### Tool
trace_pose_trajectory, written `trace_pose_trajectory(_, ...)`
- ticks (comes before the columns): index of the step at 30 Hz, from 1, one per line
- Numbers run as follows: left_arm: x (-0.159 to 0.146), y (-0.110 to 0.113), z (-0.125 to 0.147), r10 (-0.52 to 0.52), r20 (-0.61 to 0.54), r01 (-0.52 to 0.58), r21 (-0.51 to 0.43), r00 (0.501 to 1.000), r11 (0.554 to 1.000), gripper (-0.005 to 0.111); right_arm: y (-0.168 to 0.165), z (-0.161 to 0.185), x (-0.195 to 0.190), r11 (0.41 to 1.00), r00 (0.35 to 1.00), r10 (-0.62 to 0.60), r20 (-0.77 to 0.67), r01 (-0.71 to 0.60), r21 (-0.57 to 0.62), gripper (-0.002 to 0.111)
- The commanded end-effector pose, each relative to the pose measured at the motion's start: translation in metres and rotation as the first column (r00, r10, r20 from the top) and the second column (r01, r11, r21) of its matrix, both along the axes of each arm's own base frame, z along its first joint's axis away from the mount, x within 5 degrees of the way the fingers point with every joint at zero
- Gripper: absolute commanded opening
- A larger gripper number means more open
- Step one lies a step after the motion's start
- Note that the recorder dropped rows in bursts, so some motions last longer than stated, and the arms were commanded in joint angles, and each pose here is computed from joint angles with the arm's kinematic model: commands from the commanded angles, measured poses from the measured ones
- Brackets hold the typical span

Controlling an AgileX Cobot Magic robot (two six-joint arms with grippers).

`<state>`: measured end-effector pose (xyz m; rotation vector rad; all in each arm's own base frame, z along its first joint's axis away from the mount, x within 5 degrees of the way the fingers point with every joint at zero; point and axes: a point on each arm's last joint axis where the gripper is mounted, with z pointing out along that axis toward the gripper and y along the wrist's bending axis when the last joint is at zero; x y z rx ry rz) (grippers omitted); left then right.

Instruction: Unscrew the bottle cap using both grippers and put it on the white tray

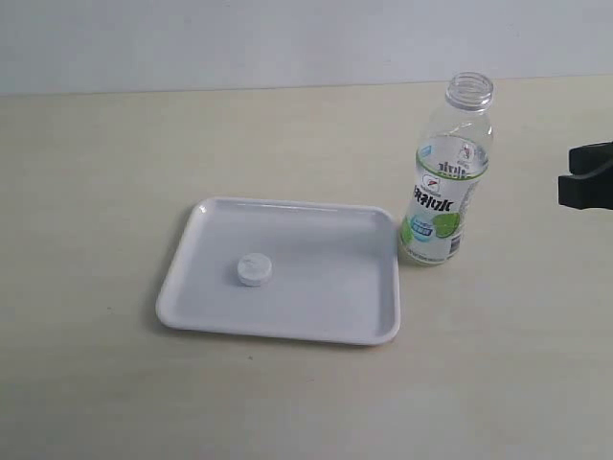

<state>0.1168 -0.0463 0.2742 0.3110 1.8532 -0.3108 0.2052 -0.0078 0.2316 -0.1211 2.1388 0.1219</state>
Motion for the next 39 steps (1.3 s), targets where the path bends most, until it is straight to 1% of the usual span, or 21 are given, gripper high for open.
trace_pose_trajectory(1,-0.03,0.024,-0.007,0.137,0.122,-0.134,-0.034,0.983,0.99,0.0,0.0,0.0,-0.001,1.0,1.0,-0.005,0.003,0.005,-0.004,0.001)
trace_pose_trajectory(4,-0.047,0.032,-0.018,0.205,0.191,-0.198,-0.056,0.96,0.979,0.0,0.0,0.0,-0.001,1.0,1.0,-0.005,0.003,0.005,-0.004,0.001)
trace_pose_trajectory(7,-0.056,0.036,-0.033,0.247,0.22,-0.238,-0.067,0.944,0.969,0.0,0.0,0.0,-0.001,1.0,1.0,-0.005,0.003,0.005,-0.004,0.001)
trace_pose_trajectory(16,-0.064,0.037,-0.062,0.259,0.215,-0.247,-0.081,0.942,0.966,0.0,0.0,0.0,-0.001,1.0,1.0,-0.005,0.003,0.005,-0.004,0.001)
trace_pose_trajectory(19,-0.063,0.037,-0.068,0.258,0.195,-0.248,-0.073,0.946,0.966,0.0,0.0,0.0,-0.001,1.0,1.0,-0.005,0.003,0.005,-0.004,0.001)
trace_pose_trajectory(25,-0.063,0.037,-0.073,0.256,0.178,-0.247,-0.067,0.95,0.967,0.0,0.0,0.0,-0.001,1.0,1.0,-0.005,0.003,0.005,-0.004,0.001)
trace_pose_trajectory(30,-0.063,0.036,-0.078,0.246,0.138,-0.241,-0.053,0.959,0.969,0.0,0.0,0.0,-0.001,1.0,1.0,-0.005,0.003,0.005,-0.004,0.001)
trace_pose_trajectory(32,-0.062,0.036,-0.084,0.256,0.107,-0.247,-0.086,0.961,0.965,0.0,0.0,0.0,-0.001,1.0,1.0,-0.005,0.003,0.005,-0.004,0.001)
trace_pose_trajectory(34,-0.062,0.037,-0.084,0.266,0.102,-0.257,-0.092,0.959,0.962,0.0,0.0,0.0,-0.001,1.0,1.0,-0.005,0.003,0.005,-0.004,0.001)
trace_pose_trajectory(36,-0.063,0.038,-0.086,0.27,0.092,-0.265,-0.068,0.958,0.962,0.0,0.0,0.0,-0.001,1.0,1.0,-0.005,0.003,0.005,-0.004,0.001)
trace_pose_trajectory(38,-0.063,0.039,-0.09,0.275,0.056,-0.274,-0.031,0.96,0.961,0.0,0.0,0.0,-0.001,1.0,1.0,-0.005,0.003,0.005,-0.004,0.001)
trace_pose_trajectory(39,-0.064,0.039,-0.092,0.278,0.036,-0.277,-0.03,0.96,0.96,0.0,0.0,0.0,-0.001,1.0,1.0,-0.005,0.003,0.005,-0.004,0.001)
